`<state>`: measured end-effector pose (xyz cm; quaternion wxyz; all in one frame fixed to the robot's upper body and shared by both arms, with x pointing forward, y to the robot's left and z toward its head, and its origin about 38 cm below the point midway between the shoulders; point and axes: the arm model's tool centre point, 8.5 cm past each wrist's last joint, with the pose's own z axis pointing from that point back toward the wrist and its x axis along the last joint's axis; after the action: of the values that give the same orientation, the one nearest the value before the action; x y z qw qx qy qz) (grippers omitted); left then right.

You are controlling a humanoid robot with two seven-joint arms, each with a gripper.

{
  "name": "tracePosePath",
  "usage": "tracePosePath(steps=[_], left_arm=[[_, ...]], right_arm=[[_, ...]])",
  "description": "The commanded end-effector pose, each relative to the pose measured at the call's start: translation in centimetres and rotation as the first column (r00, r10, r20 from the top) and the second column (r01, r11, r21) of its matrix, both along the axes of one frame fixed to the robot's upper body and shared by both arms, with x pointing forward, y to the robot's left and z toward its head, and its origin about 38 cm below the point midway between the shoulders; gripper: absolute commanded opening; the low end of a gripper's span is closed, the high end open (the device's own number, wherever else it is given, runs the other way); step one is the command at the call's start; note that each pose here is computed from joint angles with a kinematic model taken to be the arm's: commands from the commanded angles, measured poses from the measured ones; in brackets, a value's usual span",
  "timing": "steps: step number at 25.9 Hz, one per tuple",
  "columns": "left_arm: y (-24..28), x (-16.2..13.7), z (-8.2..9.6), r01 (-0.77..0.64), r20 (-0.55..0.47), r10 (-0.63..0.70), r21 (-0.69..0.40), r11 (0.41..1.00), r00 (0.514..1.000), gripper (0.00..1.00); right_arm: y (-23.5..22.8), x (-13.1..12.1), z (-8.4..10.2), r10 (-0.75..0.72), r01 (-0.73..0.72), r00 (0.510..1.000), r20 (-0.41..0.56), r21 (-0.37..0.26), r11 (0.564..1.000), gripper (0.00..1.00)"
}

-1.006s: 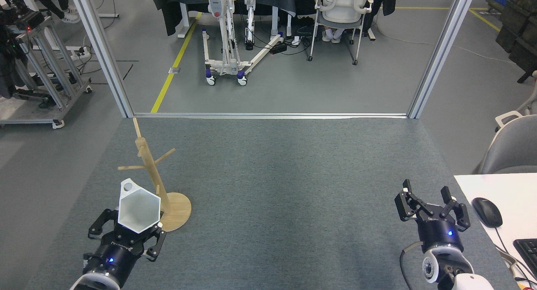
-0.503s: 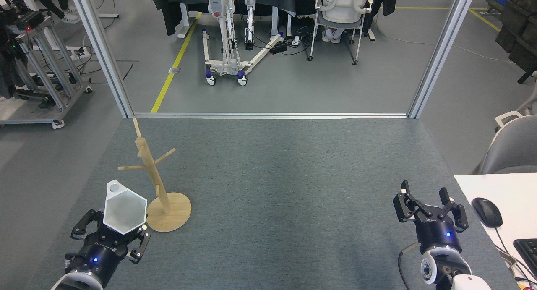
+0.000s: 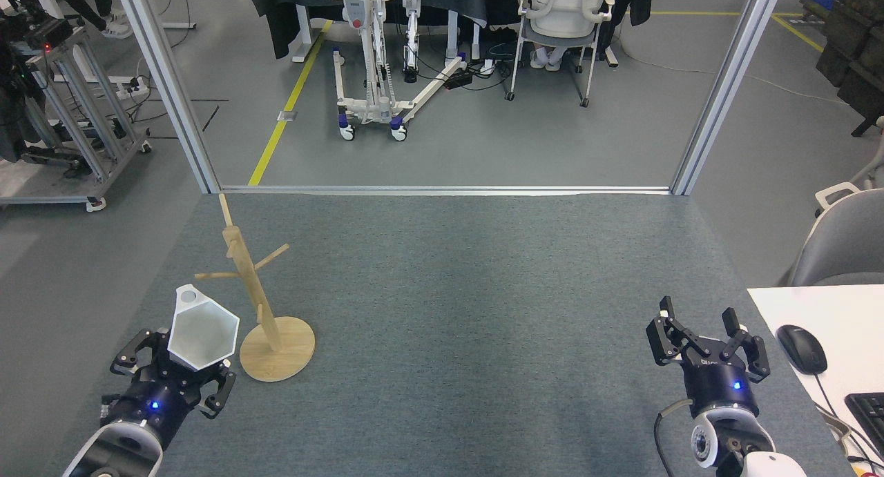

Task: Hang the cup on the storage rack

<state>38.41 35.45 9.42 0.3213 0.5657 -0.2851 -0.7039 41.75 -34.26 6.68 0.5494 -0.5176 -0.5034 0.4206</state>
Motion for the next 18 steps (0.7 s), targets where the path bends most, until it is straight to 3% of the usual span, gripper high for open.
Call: tracePosePath(steps=[1,18], left_arm=[[1.2,0.7,0.1,-0.02,-0.008,0.02,0.013,1.0,1.0,0.09],[2.3,1.7,1.6,-0.008,0.01,0.008,0.04,0.999,1.0,0.09]], right_arm=[[0.1,0.0,-0.1,0.002,-0.002,1.0,-0.002,0.001,1.0,0.99],[0.1,0.0,-0.1,0.002,-0.002,1.0,-0.002,-0.001,1.0,0.99]])
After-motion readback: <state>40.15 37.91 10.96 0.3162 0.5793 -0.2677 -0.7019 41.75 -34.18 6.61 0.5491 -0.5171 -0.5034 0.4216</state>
